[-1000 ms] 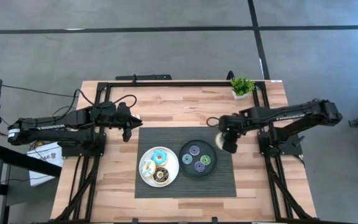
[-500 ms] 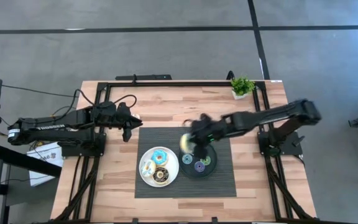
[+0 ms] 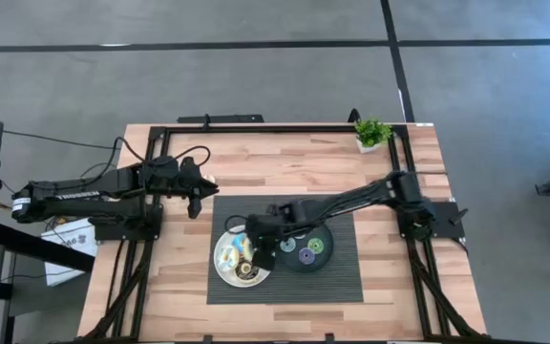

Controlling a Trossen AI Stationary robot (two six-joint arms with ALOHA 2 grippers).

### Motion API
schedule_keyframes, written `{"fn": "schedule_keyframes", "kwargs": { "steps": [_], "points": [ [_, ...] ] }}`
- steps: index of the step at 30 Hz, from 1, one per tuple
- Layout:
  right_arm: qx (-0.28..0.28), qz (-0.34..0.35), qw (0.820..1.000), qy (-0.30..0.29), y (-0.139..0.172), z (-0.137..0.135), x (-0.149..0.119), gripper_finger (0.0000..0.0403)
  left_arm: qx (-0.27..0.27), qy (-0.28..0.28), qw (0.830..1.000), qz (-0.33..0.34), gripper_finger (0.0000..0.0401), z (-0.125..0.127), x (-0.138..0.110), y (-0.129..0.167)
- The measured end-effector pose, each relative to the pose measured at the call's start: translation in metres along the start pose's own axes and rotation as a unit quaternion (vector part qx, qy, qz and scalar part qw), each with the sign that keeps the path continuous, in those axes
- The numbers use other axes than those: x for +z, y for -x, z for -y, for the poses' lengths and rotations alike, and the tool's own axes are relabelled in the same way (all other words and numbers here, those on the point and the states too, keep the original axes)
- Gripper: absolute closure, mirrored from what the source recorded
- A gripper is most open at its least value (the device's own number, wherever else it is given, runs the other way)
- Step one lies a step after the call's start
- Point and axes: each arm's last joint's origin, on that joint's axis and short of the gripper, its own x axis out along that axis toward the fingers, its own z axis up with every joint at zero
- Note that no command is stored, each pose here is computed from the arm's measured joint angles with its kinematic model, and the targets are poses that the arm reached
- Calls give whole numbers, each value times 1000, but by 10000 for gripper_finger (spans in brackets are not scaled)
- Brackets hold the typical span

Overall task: Pick & Place donuts
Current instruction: Put the big green donut on the white plate

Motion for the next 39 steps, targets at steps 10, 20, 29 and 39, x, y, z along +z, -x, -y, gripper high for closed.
{"fn": "schedule_keyframes", "kwargs": {
  "steps": [10, 20, 29, 39],
  "points": [
    [-12, -69, 998, -6, -29, 4, -12, 337, 0, -1, 1000, 1, 341, 0, 0, 0],
    [-7, -87, 996, -9, -50, 5, -18, 337, 0, -9, 1000, 0, 341, 0, 0, 0],
    [14, -96, 995, -9, -50, 5, -18, 319, 0, -9, 1000, 0, 341, 0, 0, 0],
    [19, -94, 995, -27, -43, 18, -11, 238, 0, -9, 1000, 0, 341, 0, 0, 0]
  ]
}}
